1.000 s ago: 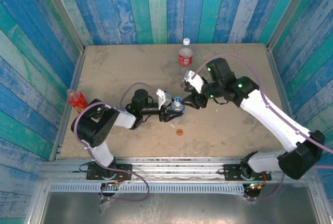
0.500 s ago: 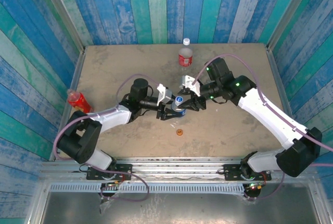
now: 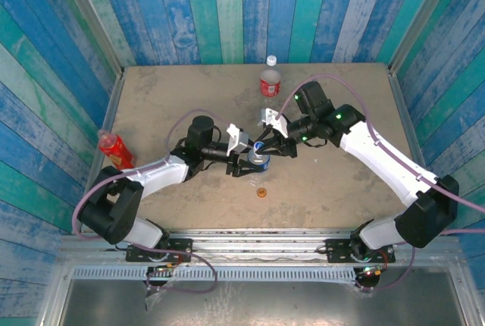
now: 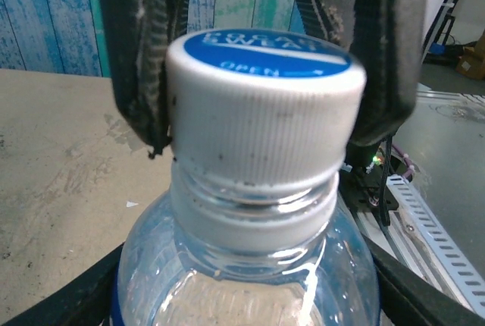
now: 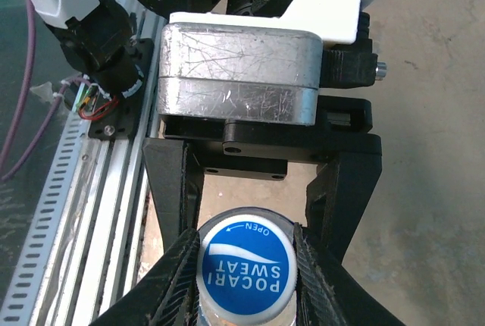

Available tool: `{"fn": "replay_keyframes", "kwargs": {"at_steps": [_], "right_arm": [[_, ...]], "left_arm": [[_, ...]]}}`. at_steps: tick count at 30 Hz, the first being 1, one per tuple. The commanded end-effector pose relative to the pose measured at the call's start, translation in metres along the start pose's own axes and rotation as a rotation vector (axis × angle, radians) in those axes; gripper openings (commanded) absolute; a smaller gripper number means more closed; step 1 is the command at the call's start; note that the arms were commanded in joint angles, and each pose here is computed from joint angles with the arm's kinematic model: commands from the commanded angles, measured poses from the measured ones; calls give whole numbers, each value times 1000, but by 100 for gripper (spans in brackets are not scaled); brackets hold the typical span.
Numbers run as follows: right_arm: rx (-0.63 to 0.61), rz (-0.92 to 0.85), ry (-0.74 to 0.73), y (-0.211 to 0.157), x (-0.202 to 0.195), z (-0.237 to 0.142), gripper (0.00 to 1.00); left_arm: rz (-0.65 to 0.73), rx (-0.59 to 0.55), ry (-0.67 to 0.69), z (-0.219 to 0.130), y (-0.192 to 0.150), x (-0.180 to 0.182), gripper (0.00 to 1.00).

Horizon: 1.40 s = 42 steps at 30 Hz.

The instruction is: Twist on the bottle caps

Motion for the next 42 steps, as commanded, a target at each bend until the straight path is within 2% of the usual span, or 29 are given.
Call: {"fn": "replay_keyframes", "kwargs": {"at_steps": [1, 7, 14, 17, 20, 23, 28, 31, 36, 42], "right_arm": [[19, 29, 40, -2, 5, -1, 31], [97, 134, -32, -14, 6, 4, 34], [193, 426, -355, -36, -10, 16, 29], [223, 579, -447, -43, -13, 31, 29], [261, 613, -531, -43, -12, 46, 29], [238, 671, -582, -45, -17, 50, 29], [196, 585, -583, -28, -21, 43, 32], [144, 475, -532, -9, -20, 35, 40], [119, 339, -580, 2, -13, 12, 57], [69, 194, -531, 4, 4, -11, 62]], "left_arm": [[100, -72, 56, -8, 25, -11, 65], [147, -159, 241, -14, 52, -3, 65], [159, -297, 500, -25, 85, 12, 64], [163, -327, 552, -26, 93, 19, 64], [166, -324, 578, -25, 97, 26, 63], [168, -337, 597, -26, 98, 26, 63], [164, -311, 608, -28, 90, 23, 63], [159, -287, 617, -29, 81, 23, 63], [151, -250, 588, -29, 64, 17, 63], [148, -185, 483, -26, 48, 6, 65]]}}
Point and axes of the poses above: each hand's point on the last joint's axis, 136 mm out from that joint toward the fingers, its own z axis out along the fingers, its own x axis along the line the jaws close on, y = z × x, the point moved 9 cm from there along -z, back along the fingers, and after that the axes turned 11 degrees about -z, right-handed, at the moved point
